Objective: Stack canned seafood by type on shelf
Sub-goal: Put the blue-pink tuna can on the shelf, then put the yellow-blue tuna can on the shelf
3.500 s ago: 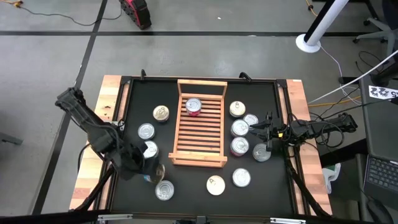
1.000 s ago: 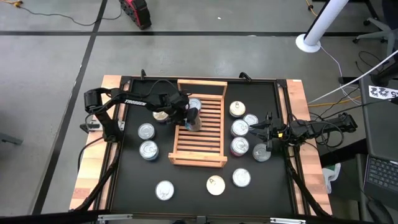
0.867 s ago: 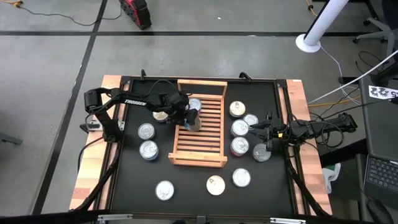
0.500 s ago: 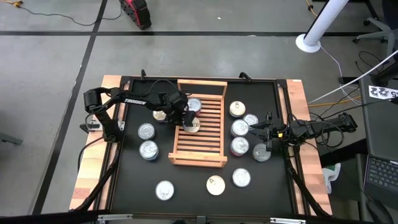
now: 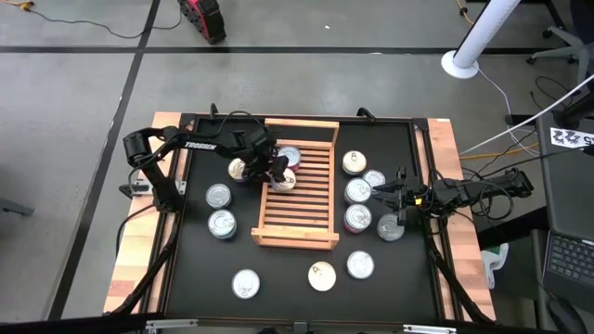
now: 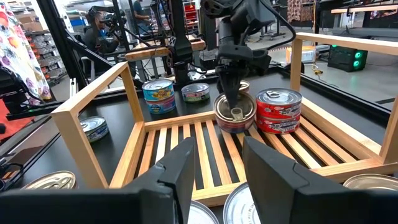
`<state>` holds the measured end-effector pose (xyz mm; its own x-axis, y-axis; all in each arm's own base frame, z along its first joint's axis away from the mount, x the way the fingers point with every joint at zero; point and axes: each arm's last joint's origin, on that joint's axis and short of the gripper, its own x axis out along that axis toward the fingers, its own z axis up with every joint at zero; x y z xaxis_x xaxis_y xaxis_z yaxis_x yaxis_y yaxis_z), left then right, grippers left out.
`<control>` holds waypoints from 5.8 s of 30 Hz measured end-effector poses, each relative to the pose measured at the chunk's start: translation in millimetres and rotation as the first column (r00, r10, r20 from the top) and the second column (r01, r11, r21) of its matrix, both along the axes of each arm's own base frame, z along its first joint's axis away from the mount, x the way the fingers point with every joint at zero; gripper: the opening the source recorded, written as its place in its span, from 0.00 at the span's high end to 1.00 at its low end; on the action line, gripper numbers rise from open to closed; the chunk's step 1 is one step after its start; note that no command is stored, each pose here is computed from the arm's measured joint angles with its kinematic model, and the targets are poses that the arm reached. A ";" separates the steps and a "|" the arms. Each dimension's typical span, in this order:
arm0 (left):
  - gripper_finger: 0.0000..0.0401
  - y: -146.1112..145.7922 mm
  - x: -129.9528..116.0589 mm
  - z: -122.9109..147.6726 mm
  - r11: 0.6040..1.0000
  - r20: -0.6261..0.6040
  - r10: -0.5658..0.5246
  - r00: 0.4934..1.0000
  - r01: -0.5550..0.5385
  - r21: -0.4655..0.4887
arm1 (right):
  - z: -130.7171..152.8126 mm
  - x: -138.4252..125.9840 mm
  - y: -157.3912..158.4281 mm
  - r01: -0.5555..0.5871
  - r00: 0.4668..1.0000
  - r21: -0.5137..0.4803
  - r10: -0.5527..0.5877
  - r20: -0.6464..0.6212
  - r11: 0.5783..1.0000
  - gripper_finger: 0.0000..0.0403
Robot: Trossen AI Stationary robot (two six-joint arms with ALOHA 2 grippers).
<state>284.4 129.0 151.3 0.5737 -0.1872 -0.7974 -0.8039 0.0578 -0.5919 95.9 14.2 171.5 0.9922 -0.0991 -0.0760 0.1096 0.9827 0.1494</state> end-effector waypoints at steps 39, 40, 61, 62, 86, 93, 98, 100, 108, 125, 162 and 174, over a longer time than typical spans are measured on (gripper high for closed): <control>0.35 17.6 -31.3 54.9 0.996 0.253 -0.082 0.964 0.091 -0.025 | -0.1 0.0 0.0 0.000 1.000 0.000 0.000 0.000 1.000 0.66; 0.35 16.4 -33.1 60.5 0.996 0.267 -0.091 0.959 0.094 0.002 | -0.1 0.0 0.0 0.000 1.000 0.000 0.000 0.000 1.000 0.66; 0.35 -42.9 -69.3 128.3 0.790 0.147 -0.332 0.932 0.190 0.582 | 0.7 0.2 0.0 0.001 1.000 0.003 -0.001 0.012 1.000 0.66; 0.35 -44.3 -68.9 128.5 0.786 0.144 -0.335 0.931 0.192 0.587 | 1.0 0.3 0.0 0.001 1.000 0.004 -0.001 0.017 1.000 0.65; 0.35 -48.1 -66.9 128.2 0.738 0.092 -0.330 0.939 0.196 0.645 | 1.1 0.3 0.8 -0.057 0.998 -0.398 0.050 -0.030 0.916 0.44; 0.35 -47.8 -66.8 128.1 0.736 0.088 -0.325 0.942 0.193 0.649 | 16.5 3.3 1.5 -0.062 0.998 -0.394 0.047 -0.047 0.917 0.47; 0.35 -47.9 -66.9 128.1 0.736 0.088 -0.325 0.942 0.193 0.649 | 28.9 13.9 4.1 -0.119 0.981 -0.422 0.042 -0.188 0.899 0.47; 0.35 -47.8 -66.8 128.1 0.736 0.088 -0.325 0.942 0.193 0.649 | 30.3 19.4 5.1 -0.151 0.955 -0.436 0.018 -0.296 0.887 0.47; 0.35 -47.8 -66.9 128.1 0.705 0.068 -0.358 0.931 0.221 0.674 | 31.6 48.7 11.0 -0.305 0.749 -0.457 -0.087 -0.657 0.835 0.47; 0.35 -47.5 -66.9 128.0 0.671 0.044 -0.384 0.922 0.246 0.699 | 15.0 90.3 21.6 -0.550 0.439 -0.408 -0.163 -0.884 0.729 0.47; 0.35 -47.3 -67.0 128.0 0.657 0.033 -0.391 0.920 0.254 0.709 | 35.7 103.6 17.6 -0.508 0.501 -0.454 -0.178 -0.847 0.732 1.00; 0.35 -46.8 -67.1 127.9 0.641 0.017 -0.390 0.921 0.258 0.723 | 50.3 126.5 -22.2 -0.423 0.641 -0.586 -0.229 -0.733 0.692 1.00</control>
<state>217.3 82.2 279.2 0.7132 0.1833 -0.6765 -0.5522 0.7415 -0.3812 222.5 -8.0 221.8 0.6291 -0.3474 -0.6954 -0.2495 0.7570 -0.6039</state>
